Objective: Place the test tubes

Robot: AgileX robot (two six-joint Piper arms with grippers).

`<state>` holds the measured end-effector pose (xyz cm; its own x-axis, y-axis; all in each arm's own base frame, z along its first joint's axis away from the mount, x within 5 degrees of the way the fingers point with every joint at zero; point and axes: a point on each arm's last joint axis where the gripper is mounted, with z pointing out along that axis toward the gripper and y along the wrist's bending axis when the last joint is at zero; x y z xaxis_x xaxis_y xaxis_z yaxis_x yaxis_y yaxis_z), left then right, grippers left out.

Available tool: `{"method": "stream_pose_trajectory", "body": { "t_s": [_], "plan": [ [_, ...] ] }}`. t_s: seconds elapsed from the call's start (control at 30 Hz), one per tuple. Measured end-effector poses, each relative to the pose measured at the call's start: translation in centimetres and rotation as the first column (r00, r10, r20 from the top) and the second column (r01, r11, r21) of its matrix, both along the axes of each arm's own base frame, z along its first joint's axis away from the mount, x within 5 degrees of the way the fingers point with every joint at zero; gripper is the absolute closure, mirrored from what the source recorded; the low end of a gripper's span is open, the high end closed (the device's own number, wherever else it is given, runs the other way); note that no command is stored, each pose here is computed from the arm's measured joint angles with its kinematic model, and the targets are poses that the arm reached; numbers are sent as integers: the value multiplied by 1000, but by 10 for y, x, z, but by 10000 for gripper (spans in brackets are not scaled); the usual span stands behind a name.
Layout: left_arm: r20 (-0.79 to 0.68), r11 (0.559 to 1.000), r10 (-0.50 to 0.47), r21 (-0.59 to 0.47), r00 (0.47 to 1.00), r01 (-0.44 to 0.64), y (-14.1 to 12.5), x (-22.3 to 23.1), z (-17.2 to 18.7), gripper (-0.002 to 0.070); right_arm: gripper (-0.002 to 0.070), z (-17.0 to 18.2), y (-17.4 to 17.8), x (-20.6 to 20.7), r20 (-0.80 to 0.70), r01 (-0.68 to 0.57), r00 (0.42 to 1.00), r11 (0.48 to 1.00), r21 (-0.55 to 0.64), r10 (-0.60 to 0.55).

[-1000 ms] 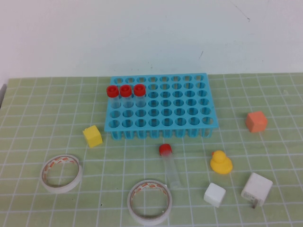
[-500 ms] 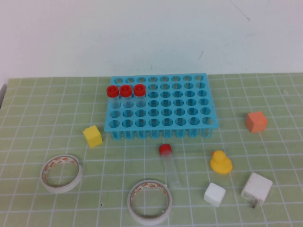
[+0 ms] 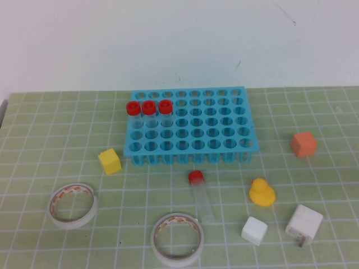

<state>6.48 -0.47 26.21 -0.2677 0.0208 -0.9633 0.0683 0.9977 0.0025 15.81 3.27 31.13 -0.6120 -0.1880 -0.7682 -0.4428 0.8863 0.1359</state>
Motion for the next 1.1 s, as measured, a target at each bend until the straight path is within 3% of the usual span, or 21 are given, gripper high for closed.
{"method": "stream_pose_trajectory", "body": {
  "t_s": [0.27,0.57,0.7,0.87,1.1],
  "plan": [
    [-30,999,-7,-36,1000,6,-2,-1,-2,676,676,-46,23,45,-192,-139,971,990,28,142],
    [-34,999,-9,-44,999,8,-2,-1,-3,676,676,-70,105,66,-268,-374,892,927,7,363],
    [-38,999,-9,-43,999,8,-2,-1,-3,676,676,-71,147,80,-299,-461,855,885,-60,425],
    [-38,999,-9,-43,999,8,-2,-1,-3,676,676,-75,188,109,-350,-490,843,852,-187,408],
    [-38,999,-9,-43,999,8,-2,-1,-3,676,631,-99,220,152,-454,-476,820,855,-204,348]
  ]
}}
